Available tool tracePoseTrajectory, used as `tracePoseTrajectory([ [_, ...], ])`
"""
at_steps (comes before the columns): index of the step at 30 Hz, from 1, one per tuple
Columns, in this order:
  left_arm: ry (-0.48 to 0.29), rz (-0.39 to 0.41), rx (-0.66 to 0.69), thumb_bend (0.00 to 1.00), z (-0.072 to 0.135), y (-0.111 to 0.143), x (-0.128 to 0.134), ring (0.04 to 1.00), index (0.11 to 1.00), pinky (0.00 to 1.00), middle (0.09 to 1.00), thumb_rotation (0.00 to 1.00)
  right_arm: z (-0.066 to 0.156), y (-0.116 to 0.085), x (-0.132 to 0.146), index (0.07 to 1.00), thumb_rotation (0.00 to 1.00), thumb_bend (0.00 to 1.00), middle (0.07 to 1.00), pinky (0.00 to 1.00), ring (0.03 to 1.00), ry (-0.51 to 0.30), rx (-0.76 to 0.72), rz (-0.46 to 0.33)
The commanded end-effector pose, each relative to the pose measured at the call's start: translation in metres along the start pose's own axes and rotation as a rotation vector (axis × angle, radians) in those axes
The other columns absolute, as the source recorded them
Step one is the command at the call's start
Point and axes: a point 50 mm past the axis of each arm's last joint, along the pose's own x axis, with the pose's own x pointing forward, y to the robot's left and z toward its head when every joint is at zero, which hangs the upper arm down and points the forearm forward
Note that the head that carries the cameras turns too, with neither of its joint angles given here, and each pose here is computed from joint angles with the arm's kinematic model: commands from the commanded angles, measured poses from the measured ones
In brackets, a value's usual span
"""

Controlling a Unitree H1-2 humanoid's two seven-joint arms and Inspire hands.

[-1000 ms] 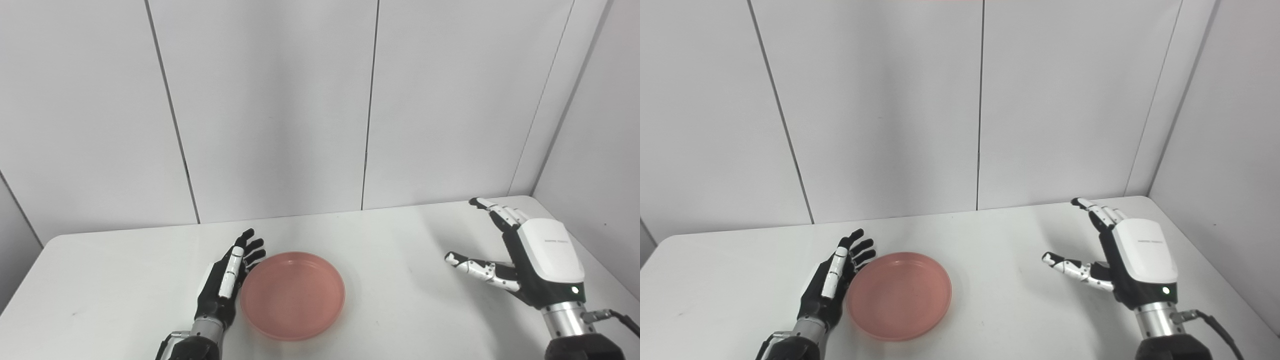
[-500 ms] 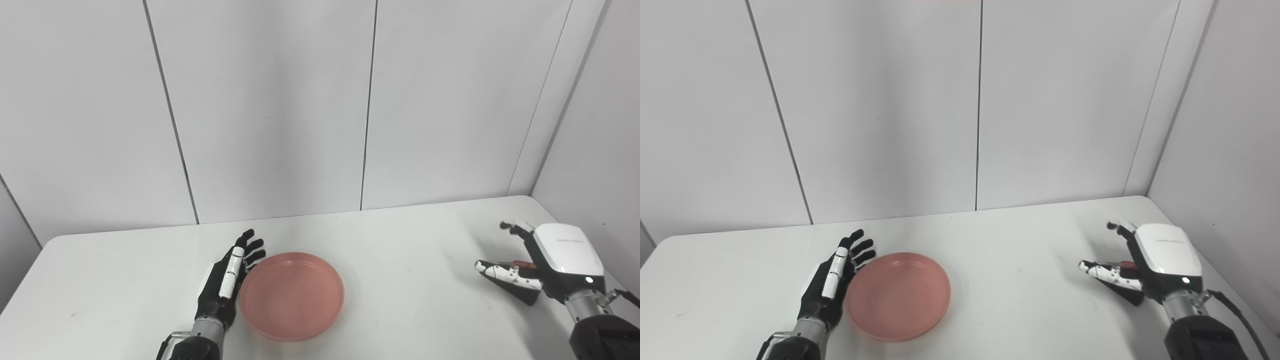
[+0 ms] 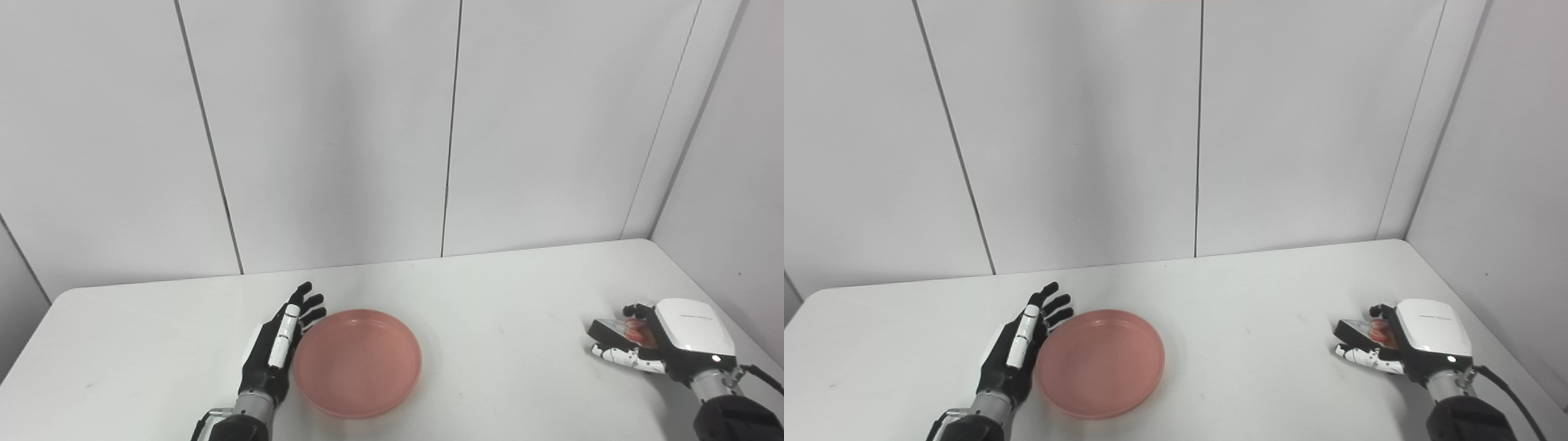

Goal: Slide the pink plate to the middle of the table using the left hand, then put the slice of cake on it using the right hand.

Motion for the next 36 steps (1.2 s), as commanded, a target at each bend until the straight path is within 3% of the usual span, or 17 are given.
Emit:
tracePoseTrajectory([
  [1, -0.008, -0.006, 0.011, 0.63, 0.005, -0.001, 0.002, 0.829, 0.879, 0.77, 0.856, 0.92, -0.007, -0.024, 0.014, 0.678, 0.84, 0.82, 0.685, 0.57, 0.64, -0.018, -0.017, -0.078],
  [11, -0.009, -0.004, 0.009, 0.63, 0.006, 0.0, 0.001, 0.827, 0.875, 0.78, 0.851, 0.91, -0.019, -0.002, 0.015, 0.667, 0.84, 0.79, 0.669, 0.56, 0.624, 0.043, 0.006, 0.018],
  [15, -0.011, -0.007, 0.012, 0.63, 0.007, -0.001, 0.001, 0.825, 0.875, 0.79, 0.848, 0.92, -0.022, 0.004, 0.014, 0.627, 0.79, 0.74, 0.611, 0.47, 0.552, 0.049, 0.046, 0.017],
  [17, -0.012, -0.009, 0.011, 0.62, 0.007, -0.001, 0.001, 0.828, 0.878, 0.78, 0.853, 0.92, -0.024, 0.008, 0.014, 0.42, 0.71, 0.67, 0.391, 0.26, 0.326, 0.052, 0.066, 0.002],
  [19, -0.01, -0.011, 0.012, 0.62, 0.007, -0.001, 0.001, 0.829, 0.881, 0.77, 0.855, 0.92, -0.025, 0.01, 0.014, 0.331, 0.66, 0.6, 0.29, 0.18, 0.227, 0.042, 0.079, -0.01],
  [25, -0.009, -0.009, 0.014, 0.6, 0.008, -0.001, 0.0, 0.83, 0.884, 0.78, 0.856, 0.93, -0.026, 0.014, 0.012, 0.27, 0.63, 0.5, 0.214, 0.1, 0.154, 0.01, 0.12, -0.048],
  [27, -0.007, -0.008, 0.015, 0.6, 0.008, -0.001, 0.0, 0.827, 0.883, 0.77, 0.854, 0.93, -0.026, 0.014, 0.012, 0.252, 0.67, 0.5, 0.205, 0.1, 0.147, 0.007, 0.132, -0.047],
  [36, -0.013, -0.016, 0.021, 0.61, 0.007, -0.003, 0.0, 0.833, 0.88, 0.78, 0.857, 0.93, -0.022, 0.009, 0.012, 0.25, 0.67, 0.51, 0.212, 0.1, 0.153, 0.005, 0.212, -0.062],
])
